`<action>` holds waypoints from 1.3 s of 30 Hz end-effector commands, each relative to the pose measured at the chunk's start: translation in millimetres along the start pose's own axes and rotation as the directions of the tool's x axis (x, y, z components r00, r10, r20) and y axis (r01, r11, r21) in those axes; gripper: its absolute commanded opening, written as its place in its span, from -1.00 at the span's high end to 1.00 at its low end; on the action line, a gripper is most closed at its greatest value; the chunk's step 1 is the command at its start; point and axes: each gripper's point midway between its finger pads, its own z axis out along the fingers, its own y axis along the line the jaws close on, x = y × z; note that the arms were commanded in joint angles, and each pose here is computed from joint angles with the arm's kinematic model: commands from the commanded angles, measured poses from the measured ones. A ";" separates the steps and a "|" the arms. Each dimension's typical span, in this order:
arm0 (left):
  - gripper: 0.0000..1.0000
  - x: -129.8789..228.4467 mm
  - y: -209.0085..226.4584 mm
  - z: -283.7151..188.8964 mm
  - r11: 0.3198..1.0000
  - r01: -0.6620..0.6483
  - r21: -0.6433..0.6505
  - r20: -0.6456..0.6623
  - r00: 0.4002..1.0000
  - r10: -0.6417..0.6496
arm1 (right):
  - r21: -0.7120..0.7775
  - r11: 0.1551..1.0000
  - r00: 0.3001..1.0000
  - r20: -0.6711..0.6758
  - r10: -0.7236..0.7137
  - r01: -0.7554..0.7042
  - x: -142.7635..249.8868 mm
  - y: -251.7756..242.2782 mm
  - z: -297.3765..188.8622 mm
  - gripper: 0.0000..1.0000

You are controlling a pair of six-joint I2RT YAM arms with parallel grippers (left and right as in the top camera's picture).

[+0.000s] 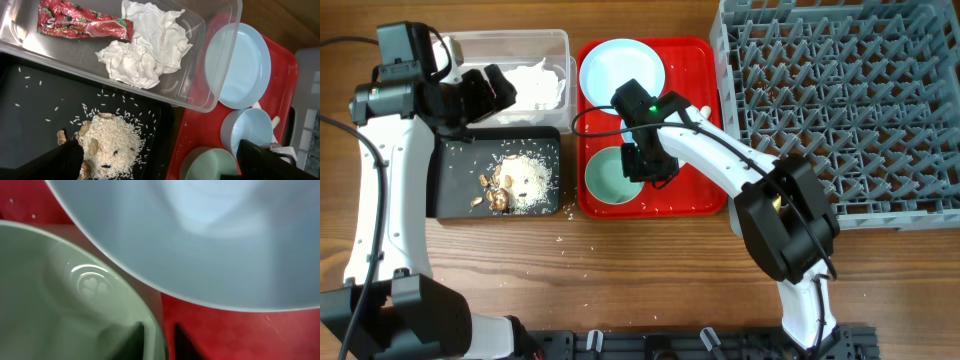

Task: Sort waste into correct bins and load items into the dishwasher rack
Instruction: 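Move the right gripper to the green bowl and grasp it, then place the green bowl upright in the back of the dish rack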

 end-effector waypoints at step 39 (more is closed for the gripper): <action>-1.00 -3.3 -0.7 -6.4 1.000 -0.016 -0.001 0.023 1.000 0.016 | 0.764 0.363 0.687 0.641 -0.342 -0.533 -208.7 -281.8 -175.2 0.91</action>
